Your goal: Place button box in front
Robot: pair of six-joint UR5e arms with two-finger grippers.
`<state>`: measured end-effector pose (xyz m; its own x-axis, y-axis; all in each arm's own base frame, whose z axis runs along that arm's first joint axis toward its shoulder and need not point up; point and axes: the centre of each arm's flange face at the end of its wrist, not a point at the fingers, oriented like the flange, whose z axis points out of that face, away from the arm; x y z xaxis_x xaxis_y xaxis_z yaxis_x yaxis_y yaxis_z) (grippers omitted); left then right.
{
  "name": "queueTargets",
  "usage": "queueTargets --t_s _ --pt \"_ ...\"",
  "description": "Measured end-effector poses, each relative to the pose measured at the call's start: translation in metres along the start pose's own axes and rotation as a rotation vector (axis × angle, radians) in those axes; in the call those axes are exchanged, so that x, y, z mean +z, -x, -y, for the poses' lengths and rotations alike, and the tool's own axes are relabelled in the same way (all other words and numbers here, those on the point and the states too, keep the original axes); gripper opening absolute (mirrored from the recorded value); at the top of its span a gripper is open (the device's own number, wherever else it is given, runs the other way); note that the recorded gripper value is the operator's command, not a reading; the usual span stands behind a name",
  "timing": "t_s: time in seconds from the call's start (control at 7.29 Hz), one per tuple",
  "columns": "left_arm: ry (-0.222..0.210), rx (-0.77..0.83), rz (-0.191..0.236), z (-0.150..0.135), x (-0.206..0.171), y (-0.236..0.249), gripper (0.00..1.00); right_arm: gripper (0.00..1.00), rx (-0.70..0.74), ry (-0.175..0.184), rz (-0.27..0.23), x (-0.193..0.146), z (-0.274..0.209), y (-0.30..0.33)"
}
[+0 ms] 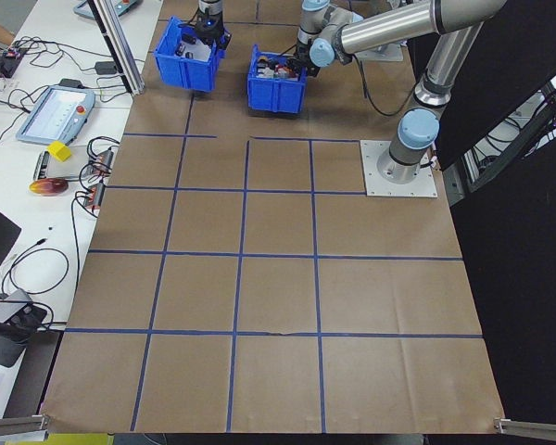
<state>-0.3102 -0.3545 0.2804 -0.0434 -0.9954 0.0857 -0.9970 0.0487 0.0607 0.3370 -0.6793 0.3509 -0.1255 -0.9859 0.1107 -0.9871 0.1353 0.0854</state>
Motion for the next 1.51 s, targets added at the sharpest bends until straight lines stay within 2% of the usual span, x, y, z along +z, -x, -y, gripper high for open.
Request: queueTargets --t_s 0.14,0.41,0.55,0.69,0.82,1.1,1.51 --pt "0.023 -0.023 0.000 0.018 -0.002 -0.016 0.00 0.03 -0.034 0.019 -0.001 -0.002 -0.038 -0.015" --pt "0.121 -0.056 0.005 0.055 -0.004 -0.062 0.00 0.03 -0.094 0.058 0.023 -0.004 -0.120 -0.023" --pt "0.160 -0.051 -0.005 0.063 -0.004 -0.094 0.00 0.03 -0.119 0.065 0.038 -0.006 -0.166 -0.020" --pt "0.181 -0.044 -0.017 0.063 -0.002 -0.132 0.00 0.03 -0.138 0.066 0.053 -0.010 -0.211 -0.012" --pt "0.192 -0.030 -0.026 0.057 0.006 -0.170 0.00 0.03 -0.153 0.063 0.066 -0.015 -0.246 0.003" --pt "0.196 0.012 -0.021 0.036 0.032 -0.219 0.00 0.03 -0.163 0.059 0.093 -0.023 -0.285 0.049" --pt "0.190 0.001 -0.019 0.015 0.042 -0.236 0.00 0.03 -0.161 0.049 0.137 -0.016 -0.317 0.130"
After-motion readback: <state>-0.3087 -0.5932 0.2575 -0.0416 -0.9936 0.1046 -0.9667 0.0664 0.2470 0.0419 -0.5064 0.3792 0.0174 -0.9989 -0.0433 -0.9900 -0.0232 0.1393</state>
